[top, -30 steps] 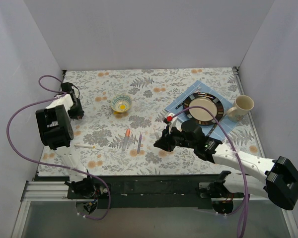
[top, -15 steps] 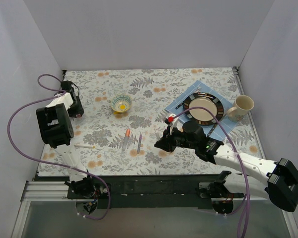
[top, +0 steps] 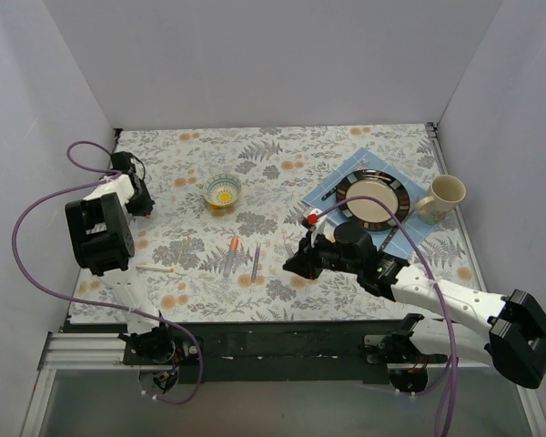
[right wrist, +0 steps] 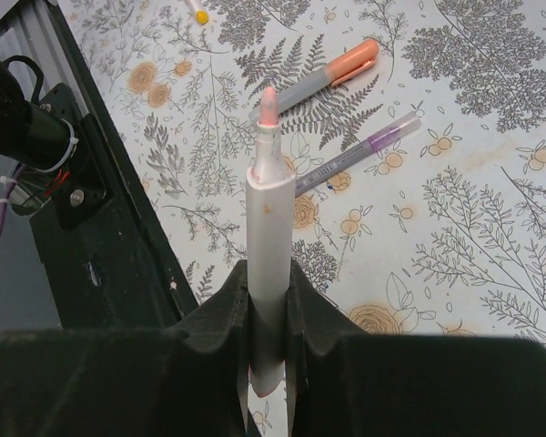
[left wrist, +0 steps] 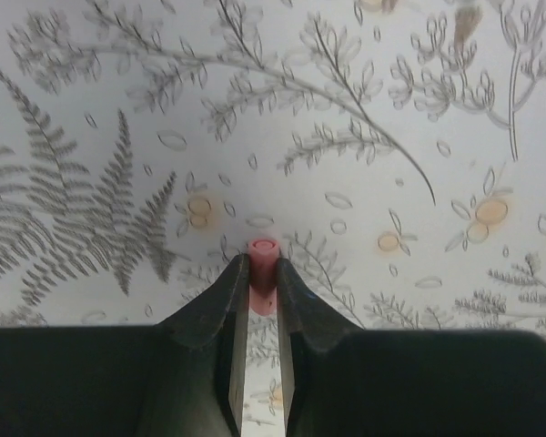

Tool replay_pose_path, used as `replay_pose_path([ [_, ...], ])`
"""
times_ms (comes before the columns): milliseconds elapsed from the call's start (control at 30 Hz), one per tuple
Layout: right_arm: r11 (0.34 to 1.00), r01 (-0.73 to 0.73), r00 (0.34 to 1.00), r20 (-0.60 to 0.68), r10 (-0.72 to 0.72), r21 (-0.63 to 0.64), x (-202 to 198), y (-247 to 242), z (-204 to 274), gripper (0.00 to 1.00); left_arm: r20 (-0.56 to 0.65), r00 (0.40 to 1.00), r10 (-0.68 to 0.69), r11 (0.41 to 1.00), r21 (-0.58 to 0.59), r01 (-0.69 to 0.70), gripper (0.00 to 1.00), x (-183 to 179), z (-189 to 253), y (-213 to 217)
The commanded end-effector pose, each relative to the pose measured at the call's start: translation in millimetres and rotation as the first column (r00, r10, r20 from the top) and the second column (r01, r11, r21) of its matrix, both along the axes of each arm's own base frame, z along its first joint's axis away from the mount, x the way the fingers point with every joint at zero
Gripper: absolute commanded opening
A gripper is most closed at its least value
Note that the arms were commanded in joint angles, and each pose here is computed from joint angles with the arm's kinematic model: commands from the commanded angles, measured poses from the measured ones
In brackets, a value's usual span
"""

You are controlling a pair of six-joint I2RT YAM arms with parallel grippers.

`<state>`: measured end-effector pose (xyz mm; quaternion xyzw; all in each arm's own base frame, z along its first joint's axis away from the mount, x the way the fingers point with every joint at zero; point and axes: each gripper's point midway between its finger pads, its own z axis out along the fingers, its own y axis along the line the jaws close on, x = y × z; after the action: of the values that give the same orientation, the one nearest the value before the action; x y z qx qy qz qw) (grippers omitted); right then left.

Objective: Insert the pens into the pen caps

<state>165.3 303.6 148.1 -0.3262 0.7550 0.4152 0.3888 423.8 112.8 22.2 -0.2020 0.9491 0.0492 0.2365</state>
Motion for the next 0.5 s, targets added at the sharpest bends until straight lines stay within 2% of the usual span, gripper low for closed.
replay_pose_path([
  [0, 1.000, 0.017, 1.000, -0.005, -0.017, -0.006, 6, 1, 1, 0.01, 0.008, 1.000, -0.017, 0.995, -0.095, 0.017, 0.00, -29, 7, -36],
  [67, 1.000, 0.022, 1.000, -0.016, -0.022, -0.012, 8, 2, 3, 0.01, 0.079, 0.997, -0.026, 0.986, -0.159, 0.038, 0.00, -29, 26, -53],
  [233, 0.999, 0.033, 0.998, -0.057, -0.032, 0.014, 6, 4, 5, 0.01, 0.169, 0.984, -0.056, 0.961, -0.259, 0.099, 0.00, -50, 53, -97],
  [300, 0.998, 0.009, 0.998, -0.063, -0.005, 0.069, 2, 10, 13, 0.01, 0.274, 0.958, -0.086, 0.942, -0.289, 0.167, 0.00, -50, 86, -124],
  [367, 0.995, -0.010, 0.994, -0.106, 0.021, 0.102, -5, 14, 11, 0.01, 0.359, 0.921, -0.152, 0.895, -0.345, 0.282, 0.00, -55, 104, -165],
  [400, 0.991, -0.022, 0.995, -0.094, 0.035, 0.136, -4, 19, 18, 0.01, 0.439, 0.887, -0.140, 0.869, -0.375, 0.323, 0.00, -60, 131, -182],
  [433, 0.988, -0.026, 0.995, -0.096, 0.041, 0.149, -4, 21, 20, 0.01, 0.513, 0.835, -0.200, 0.804, -0.401, 0.439, 0.00, -64, 150, -218],
  [467, 0.986, -0.040, 0.991, -0.119, 0.060, 0.162, -7, 25, 18, 0.01, 0.537, 0.821, -0.192, 0.778, -0.427, 0.461, 0.00, -73, 157, -232],
])
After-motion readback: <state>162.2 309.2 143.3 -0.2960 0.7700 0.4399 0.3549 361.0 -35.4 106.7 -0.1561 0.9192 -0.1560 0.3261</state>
